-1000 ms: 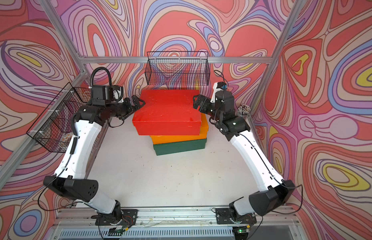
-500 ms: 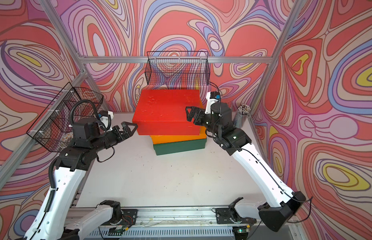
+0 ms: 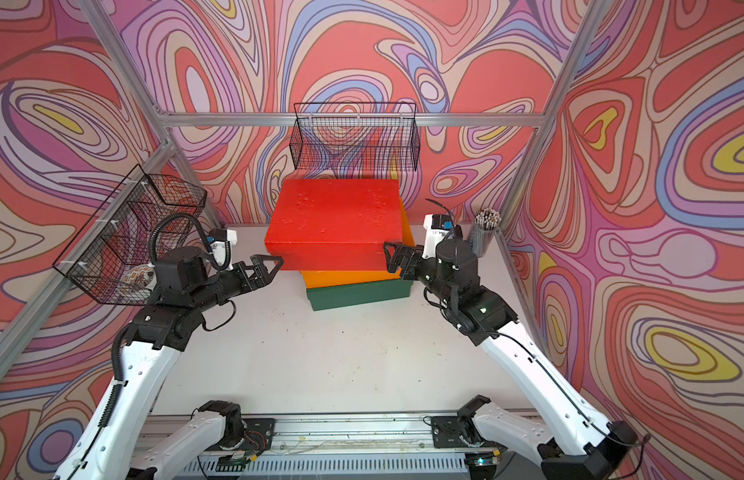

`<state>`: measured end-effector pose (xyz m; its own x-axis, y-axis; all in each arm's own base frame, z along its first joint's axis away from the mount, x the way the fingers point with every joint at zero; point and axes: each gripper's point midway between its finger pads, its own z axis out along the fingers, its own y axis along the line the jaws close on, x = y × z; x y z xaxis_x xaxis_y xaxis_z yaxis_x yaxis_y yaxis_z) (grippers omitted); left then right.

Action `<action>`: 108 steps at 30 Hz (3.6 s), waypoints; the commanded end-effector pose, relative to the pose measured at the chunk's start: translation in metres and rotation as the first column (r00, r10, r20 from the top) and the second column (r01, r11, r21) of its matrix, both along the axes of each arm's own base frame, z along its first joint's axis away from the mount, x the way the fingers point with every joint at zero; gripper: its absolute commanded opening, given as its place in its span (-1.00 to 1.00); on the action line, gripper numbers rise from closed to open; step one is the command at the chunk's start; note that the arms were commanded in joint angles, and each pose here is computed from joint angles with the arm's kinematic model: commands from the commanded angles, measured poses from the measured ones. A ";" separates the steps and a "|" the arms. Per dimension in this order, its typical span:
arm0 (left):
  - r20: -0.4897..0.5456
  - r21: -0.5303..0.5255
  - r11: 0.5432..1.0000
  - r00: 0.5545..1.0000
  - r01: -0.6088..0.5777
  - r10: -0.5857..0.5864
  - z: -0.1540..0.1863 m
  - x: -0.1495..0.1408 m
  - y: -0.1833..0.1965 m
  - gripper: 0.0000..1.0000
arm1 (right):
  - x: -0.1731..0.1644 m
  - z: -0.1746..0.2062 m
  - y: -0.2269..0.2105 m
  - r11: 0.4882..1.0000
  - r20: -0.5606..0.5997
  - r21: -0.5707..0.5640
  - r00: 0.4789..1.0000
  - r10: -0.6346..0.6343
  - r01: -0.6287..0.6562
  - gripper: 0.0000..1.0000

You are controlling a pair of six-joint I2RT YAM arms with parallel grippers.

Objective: Stack the shoeboxes
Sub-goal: Adjust the shoebox.

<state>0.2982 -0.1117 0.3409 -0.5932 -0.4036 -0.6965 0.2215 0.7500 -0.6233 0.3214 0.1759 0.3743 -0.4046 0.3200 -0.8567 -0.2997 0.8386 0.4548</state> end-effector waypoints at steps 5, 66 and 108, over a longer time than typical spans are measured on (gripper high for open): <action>0.036 -0.001 1.000 0.999 0.030 -0.030 -0.001 0.016 -0.005 1.00 | 0.022 -0.030 0.004 0.996 -0.080 -0.081 0.996 -0.045 0.039 0.91; 0.195 -0.008 0.998 0.979 -0.062 0.063 0.046 0.009 0.011 1.00 | 0.006 -0.001 -0.074 0.956 -0.012 0.009 0.956 -0.294 0.295 0.97; 0.104 -0.205 0.977 0.994 0.050 -0.029 0.036 0.136 -0.031 1.00 | 0.036 -0.010 -0.035 0.987 -0.100 -0.027 0.982 -0.160 0.158 0.97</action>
<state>0.4285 -0.1390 0.3517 -0.5762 -0.5043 -0.6432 0.2560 0.6360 -0.7280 0.3551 0.1403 0.3507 -0.4541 0.3595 -0.8152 -0.0986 0.8891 0.4470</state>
